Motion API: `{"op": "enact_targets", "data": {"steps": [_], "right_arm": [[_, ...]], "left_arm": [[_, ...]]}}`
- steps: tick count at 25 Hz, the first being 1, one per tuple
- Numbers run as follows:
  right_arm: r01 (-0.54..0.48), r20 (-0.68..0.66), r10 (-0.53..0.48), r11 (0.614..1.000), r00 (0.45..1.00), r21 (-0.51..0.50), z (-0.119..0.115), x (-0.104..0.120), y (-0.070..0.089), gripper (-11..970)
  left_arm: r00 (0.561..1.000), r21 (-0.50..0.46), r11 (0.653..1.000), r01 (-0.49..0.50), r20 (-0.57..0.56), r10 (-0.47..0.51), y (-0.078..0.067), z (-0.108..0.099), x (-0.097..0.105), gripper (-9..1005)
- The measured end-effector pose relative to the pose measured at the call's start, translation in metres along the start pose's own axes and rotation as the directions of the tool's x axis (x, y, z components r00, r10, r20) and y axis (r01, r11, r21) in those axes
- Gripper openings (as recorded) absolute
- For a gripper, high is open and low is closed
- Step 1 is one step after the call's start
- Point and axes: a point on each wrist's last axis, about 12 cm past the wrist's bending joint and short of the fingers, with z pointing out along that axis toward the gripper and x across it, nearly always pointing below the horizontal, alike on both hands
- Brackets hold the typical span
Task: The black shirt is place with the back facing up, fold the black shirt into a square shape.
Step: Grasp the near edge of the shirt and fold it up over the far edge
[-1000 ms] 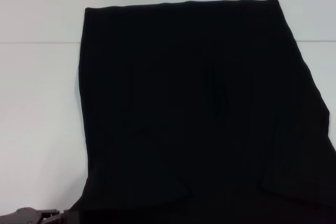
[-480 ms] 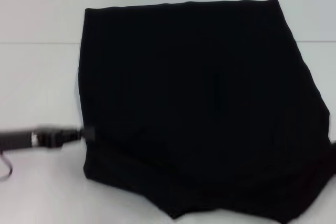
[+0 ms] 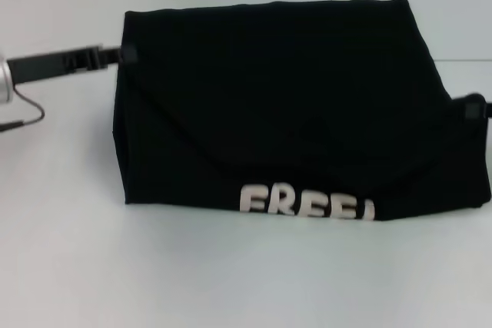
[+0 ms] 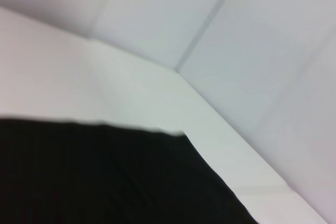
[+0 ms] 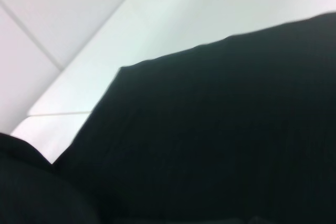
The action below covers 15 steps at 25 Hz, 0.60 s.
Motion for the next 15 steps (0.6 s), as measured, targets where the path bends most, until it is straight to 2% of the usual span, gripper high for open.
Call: {"op": "enact_targets", "data": {"steps": [3,6,10,15], "right_arm": [[0.013,0.014,-0.014,0.999,1.0,0.041,0.016,-0.014,0.001,65],[0.021,0.039,-0.025,0.996,0.999,0.087,0.033,-0.025,0.003,65],[0.028,0.084,-0.04,0.989,0.996,0.149,0.054,-0.036,0.006,67],[0.03,0.104,-0.053,0.977,0.993,0.211,0.076,-0.034,0.009,68]], "left_arm": [[0.997,-0.075,0.997,0.02,0.073,-0.014,0.006,0.012,-0.011,111],[0.994,-0.137,0.99,0.035,0.111,-0.02,0.011,0.024,-0.014,117],[0.989,-0.208,0.977,0.048,0.148,-0.017,0.015,0.039,-0.011,126],[0.99,-0.25,0.967,0.054,0.142,-0.019,0.015,0.053,0.001,136]]}}
